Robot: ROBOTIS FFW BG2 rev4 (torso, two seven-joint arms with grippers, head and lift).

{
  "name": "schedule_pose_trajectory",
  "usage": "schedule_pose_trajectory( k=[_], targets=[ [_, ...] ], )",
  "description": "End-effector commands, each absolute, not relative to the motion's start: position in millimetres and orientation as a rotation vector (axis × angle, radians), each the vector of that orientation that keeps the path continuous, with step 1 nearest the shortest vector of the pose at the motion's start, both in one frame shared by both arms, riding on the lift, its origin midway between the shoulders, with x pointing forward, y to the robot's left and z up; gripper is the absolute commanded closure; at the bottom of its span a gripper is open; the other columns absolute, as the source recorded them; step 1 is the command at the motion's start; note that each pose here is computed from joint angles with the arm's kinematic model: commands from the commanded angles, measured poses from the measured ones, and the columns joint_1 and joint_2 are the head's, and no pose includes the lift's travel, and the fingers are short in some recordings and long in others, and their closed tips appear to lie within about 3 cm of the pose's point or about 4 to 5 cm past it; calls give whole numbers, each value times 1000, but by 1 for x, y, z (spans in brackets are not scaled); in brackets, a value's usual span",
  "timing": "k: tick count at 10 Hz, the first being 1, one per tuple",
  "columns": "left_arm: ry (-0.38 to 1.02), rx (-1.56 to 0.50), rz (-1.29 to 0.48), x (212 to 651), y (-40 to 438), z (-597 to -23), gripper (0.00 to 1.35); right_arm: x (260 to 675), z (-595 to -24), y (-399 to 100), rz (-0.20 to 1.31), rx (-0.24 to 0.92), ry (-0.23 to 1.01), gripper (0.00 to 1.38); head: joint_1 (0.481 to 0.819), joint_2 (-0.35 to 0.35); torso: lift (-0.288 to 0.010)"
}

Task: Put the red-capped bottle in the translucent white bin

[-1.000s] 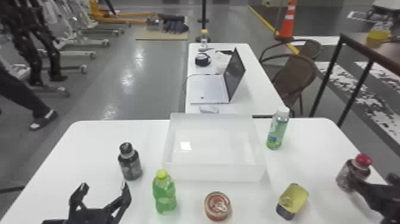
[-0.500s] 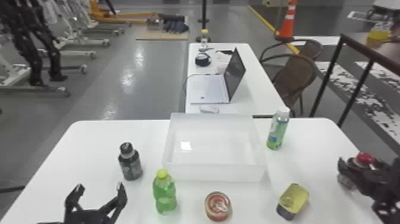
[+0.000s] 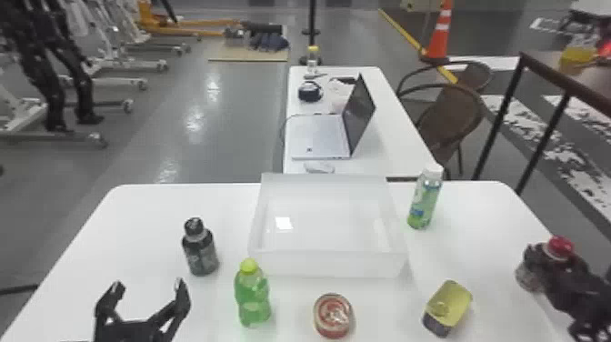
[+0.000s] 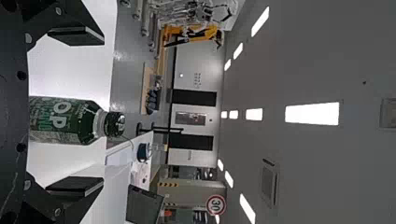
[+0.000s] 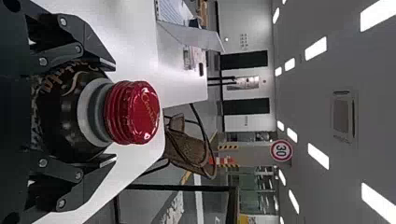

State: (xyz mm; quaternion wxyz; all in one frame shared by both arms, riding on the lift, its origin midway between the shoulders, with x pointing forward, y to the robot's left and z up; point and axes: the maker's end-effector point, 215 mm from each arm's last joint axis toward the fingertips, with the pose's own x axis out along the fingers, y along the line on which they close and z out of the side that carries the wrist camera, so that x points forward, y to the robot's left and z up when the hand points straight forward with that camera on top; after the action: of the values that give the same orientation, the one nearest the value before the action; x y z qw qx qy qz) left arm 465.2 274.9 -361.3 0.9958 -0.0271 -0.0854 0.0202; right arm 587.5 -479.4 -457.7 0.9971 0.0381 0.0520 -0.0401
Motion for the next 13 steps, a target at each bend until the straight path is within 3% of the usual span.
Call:
schedule_pose_trajectory(
  k=[1,2,3,4,5,8,13],
  targets=[
    [-168,-58,42,464,275,-363,228,586,-455,-483,-105,75,95,802,549,0,-100],
    [-167,-61,43,464,275,-364,228,589,-447,-482,-118,70,78,809,549,0,-100],
    [-164,-60,48,463,278,-365,228,595,-434,-479,-126,68,51,1296,549,0,-100],
    [-164,-62,49,463,278,-365,228,604,-418,-472,-127,69,30,1177,549,0,-100],
    [-164,-60,48,463,278,-365,228,621,-397,-455,-83,70,19,1262,549,0,-100],
    [-163,-64,48,464,278,-366,228,657,-326,-394,29,81,-17,1263,549,0,-100],
    [-152,-69,46,465,275,-370,228,675,-324,-251,225,267,26,1263,549,0,-100]
  ],
)
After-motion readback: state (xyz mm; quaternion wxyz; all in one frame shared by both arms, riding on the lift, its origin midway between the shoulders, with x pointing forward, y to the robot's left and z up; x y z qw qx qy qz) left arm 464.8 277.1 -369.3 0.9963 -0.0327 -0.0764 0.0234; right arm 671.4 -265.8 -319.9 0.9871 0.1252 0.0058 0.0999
